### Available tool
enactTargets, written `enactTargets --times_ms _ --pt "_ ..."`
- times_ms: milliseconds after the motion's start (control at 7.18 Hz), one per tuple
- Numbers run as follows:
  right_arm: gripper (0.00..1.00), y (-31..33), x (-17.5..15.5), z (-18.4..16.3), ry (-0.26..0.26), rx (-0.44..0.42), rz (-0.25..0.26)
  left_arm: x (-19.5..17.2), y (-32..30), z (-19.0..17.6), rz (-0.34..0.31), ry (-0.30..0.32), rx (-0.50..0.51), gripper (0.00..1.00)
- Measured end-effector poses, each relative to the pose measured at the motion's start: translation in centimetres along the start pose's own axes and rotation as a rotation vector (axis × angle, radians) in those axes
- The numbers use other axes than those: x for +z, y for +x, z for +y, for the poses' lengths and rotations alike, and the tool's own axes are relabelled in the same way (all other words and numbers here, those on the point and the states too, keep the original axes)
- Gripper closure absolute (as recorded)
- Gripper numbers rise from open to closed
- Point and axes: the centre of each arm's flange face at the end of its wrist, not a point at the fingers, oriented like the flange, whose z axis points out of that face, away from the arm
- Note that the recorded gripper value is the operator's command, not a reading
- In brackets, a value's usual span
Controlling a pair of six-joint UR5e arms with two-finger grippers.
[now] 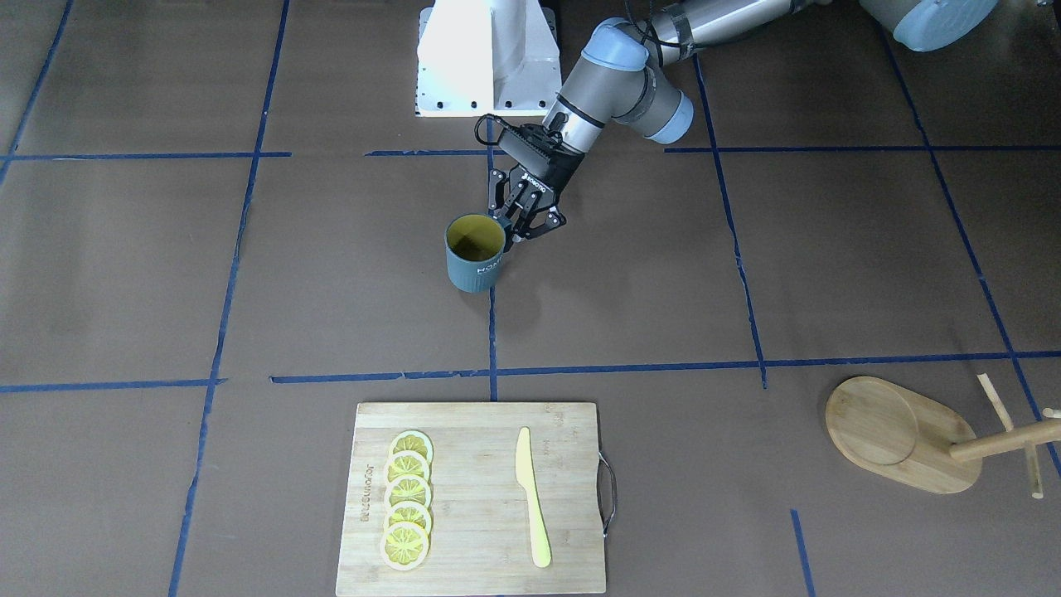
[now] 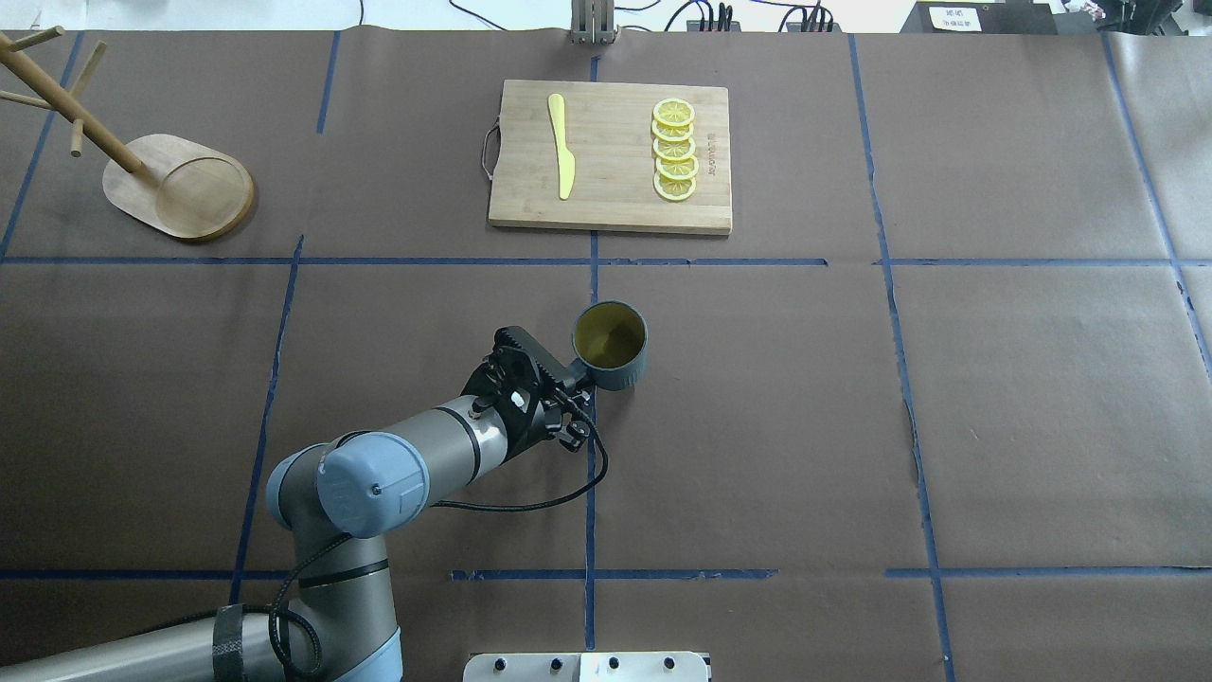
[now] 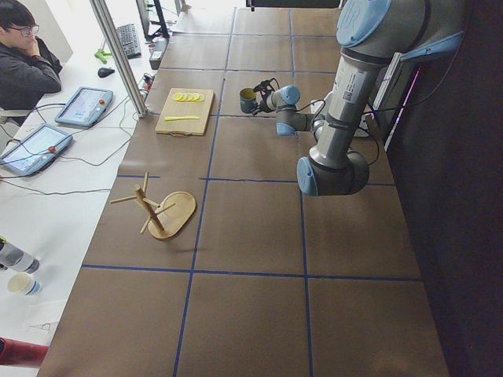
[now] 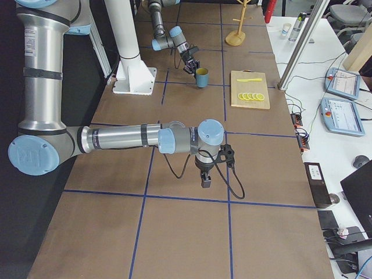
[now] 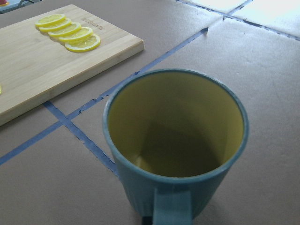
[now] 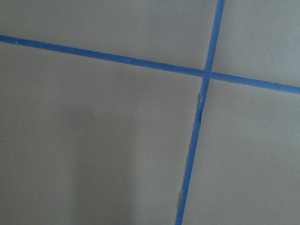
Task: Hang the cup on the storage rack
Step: 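Lift the teal mug with the left gripper and carry it to the rack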
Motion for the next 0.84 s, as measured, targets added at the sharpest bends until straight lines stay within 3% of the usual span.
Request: enactTargets --times_ms 279,557,836 --pt "0.0 -0.1 -0.1 0.0 0.002 -0.003 0.0 -0.8 -1.3 -1.4 0.01 0.052 -0.116 1.0" --pt "0.0 -0.2 -0.2 -0.1 0.007 -0.007 0.0 -2.4 -4.5 -3.6 0.01 0.107 -0.317 1.0" --pt "0.0 -0.1 -0.1 -0.2 0.017 -0.016 0.0 -4.0 -10.8 -5.9 0.034 0.091 -0.534 1.0"
